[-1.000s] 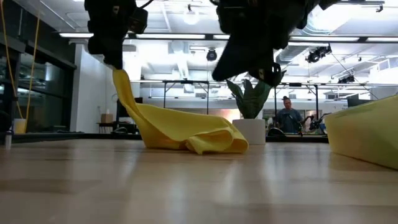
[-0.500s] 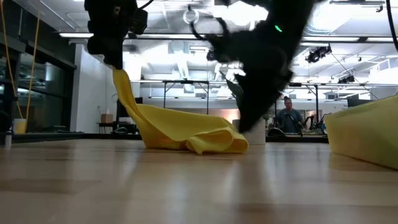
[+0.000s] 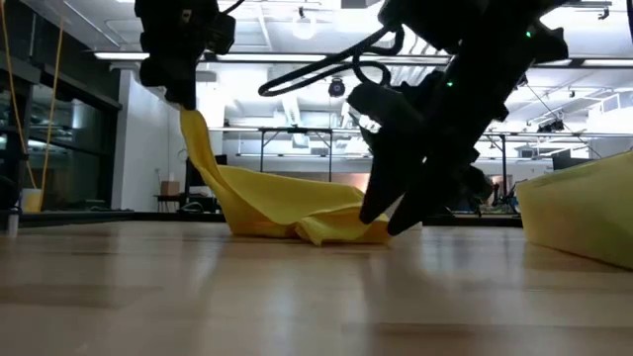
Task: Fold microfiber towels
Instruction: Fold the yellow microfiber cloth
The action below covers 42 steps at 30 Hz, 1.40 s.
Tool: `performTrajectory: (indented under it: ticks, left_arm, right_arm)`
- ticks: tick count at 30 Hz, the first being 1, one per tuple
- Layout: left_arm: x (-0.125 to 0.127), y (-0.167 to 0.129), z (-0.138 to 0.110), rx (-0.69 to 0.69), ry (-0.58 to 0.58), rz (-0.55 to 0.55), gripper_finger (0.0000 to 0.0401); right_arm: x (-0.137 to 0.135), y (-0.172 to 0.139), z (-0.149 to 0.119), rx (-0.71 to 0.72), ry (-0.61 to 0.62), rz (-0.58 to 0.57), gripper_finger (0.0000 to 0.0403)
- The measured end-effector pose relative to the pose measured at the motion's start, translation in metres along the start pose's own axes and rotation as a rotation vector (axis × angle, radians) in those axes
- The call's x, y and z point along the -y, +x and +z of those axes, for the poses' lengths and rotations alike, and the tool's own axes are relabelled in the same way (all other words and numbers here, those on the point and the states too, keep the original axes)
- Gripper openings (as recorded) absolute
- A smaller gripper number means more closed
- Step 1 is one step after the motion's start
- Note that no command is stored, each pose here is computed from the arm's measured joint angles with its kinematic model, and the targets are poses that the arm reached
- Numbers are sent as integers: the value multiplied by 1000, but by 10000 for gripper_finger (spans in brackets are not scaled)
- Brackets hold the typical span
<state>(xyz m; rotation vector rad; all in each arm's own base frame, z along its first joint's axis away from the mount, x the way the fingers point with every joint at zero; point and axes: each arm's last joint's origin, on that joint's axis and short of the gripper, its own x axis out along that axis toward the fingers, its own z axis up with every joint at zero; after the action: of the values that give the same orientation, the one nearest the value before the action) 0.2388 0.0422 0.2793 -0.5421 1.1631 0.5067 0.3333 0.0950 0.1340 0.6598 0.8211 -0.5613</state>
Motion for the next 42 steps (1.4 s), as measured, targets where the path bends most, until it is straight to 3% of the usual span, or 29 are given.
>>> performTrajectory:
  ticks: [6,11,18,21,27,36,42]
  left_arm:
    - [0,0,0,6,0,-3,0]
    - [1,0,1,13,0,-8,0]
    - [1,0,1,16,3,-8,0]
    - [1,0,2,17,11,-9,0]
    - [1,0,2,19,21,-4,0]
    - [-10,-11,2,71,57,25,0]
    - [-32,-50,-9,217,2,-3,0]
  right_arm:
    - [8,8,2,46,77,-32,188]
    - [4,12,11,95,121,30,187]
    - [10,20,21,106,176,22,173]
    - [9,20,21,88,178,37,134]
    - [5,16,23,38,157,86,11]
    - [11,-44,57,-34,10,158,2]
    - [18,-104,100,-98,-191,141,1]
